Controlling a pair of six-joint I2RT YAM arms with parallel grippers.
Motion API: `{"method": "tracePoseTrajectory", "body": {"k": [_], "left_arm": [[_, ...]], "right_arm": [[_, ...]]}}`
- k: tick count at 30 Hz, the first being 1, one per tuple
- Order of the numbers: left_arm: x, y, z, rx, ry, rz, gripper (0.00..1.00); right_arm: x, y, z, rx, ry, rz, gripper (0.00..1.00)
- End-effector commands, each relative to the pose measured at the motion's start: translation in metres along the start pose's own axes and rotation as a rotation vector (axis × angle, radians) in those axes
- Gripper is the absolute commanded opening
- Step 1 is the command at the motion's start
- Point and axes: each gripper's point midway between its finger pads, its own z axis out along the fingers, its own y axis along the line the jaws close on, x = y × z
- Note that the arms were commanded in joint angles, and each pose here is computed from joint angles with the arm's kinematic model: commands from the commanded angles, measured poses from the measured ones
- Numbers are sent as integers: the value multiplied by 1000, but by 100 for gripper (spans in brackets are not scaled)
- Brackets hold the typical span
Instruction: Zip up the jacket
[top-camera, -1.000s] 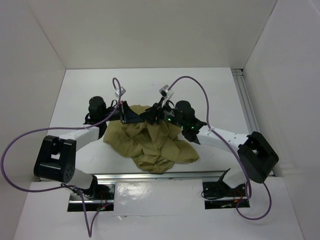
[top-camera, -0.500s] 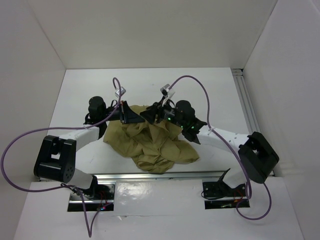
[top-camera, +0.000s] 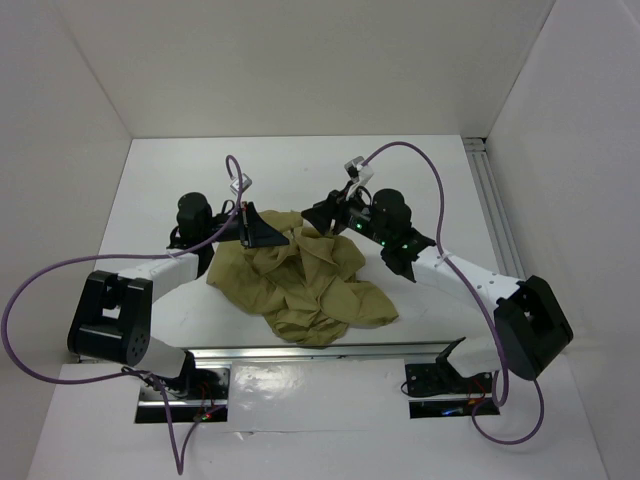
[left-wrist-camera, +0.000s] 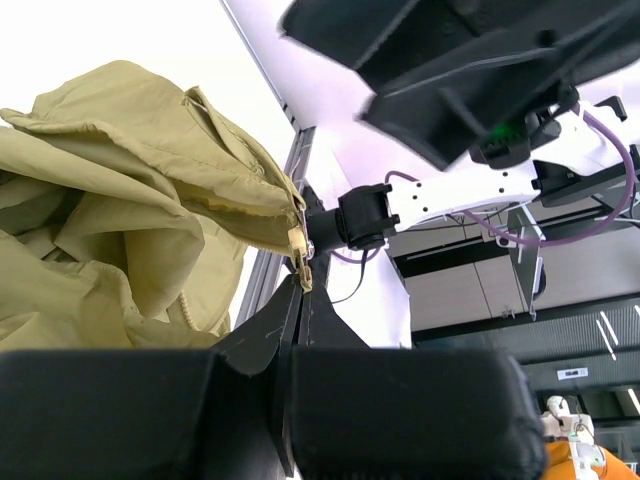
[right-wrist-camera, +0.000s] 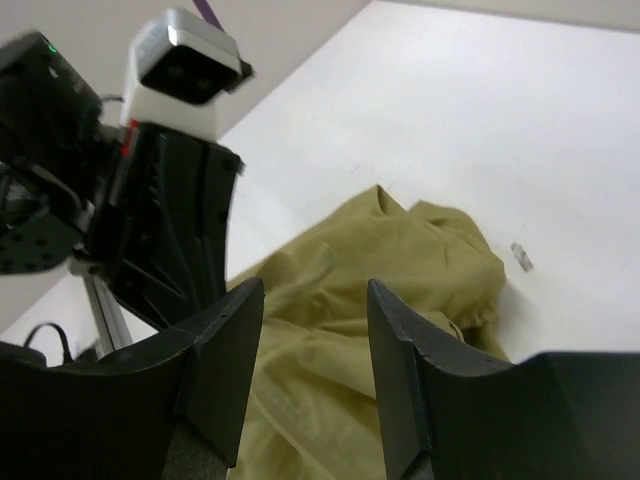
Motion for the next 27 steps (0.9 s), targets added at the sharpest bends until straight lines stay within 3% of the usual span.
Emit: {"method": "tracePoseTrajectory", "body": {"k": [1,6,9,27], "left_arm": [[-10,-9,-1,28,4,78,0],[-12,-9,-3,27,4,83,0],[-12,-9,-3,27,4,83,0],[-13,-9,-3,29,3,92,0]], "right_arm": [[3,9,-5,-80,82,-23,53],[29,27,-12,-255,243,-113,52],[32,32,-13,-298,262,-125,52],[24,32,7,-295,194,-85,50]]}}
